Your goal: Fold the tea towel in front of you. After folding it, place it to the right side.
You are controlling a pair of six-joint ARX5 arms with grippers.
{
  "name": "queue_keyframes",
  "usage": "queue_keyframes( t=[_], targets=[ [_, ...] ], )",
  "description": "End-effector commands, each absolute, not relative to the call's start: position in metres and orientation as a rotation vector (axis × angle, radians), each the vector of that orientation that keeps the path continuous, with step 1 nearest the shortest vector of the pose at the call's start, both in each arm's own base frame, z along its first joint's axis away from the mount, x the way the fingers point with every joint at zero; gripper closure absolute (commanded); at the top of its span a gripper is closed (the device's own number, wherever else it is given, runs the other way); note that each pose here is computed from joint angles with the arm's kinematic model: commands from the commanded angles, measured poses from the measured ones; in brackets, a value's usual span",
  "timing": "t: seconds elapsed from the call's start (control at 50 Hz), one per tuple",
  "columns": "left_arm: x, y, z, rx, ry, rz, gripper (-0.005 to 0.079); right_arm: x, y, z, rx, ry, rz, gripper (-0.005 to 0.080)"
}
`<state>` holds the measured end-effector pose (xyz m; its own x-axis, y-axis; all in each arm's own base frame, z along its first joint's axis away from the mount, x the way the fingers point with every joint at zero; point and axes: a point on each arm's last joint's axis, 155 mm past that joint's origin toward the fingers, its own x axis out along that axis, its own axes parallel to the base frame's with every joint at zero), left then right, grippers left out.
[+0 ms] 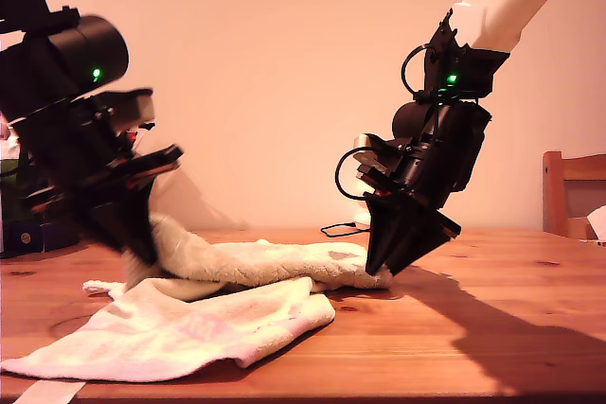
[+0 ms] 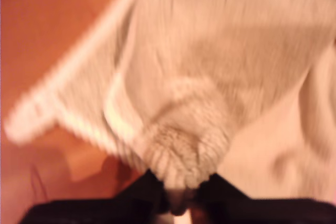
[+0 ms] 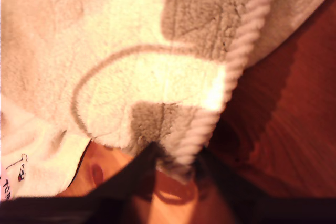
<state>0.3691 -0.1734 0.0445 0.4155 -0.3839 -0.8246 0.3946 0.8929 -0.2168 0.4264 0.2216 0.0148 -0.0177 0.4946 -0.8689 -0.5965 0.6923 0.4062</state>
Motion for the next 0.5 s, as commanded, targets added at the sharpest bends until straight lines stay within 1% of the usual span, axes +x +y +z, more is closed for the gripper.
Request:
queue_keyframes(
  t=[0.0,0.06,0.14,0.2,0.38,0.48],
  targets=[
    [0.369,-0.173,0.037,0.008,1.043,-0.486,0.0762,0.419,0.222,0.002,-0.089,1.364,0.874,0.0701],
    [0.369,-0.173,0.037,0.009,1.040,-0.486,0.0762,0.419,0.222,0.002,-0.088,1.365,0.873,0.0721],
    [0.369,-0.173,0.037,0.009,1.041,-0.486,0.0762,0.420,0.222,0.002,-0.088,1.362,0.873,0.0729],
    [0.368,-0.173,0.036,0.009,1.045,-0.486,0.0762,0.420,0.222,0.003,-0.090,1.360,0.873,0.0765],
    [0.353,-0.167,0.034,0.067,1.094,-0.518,0.0762,0.421,0.221,0.006,-0.095,1.355,0.867,0.0766],
    [0.350,-0.159,0.039,0.082,1.109,-0.516,0.0762,0.421,0.218,0.015,-0.102,1.348,0.859,0.0766]
  ],
)
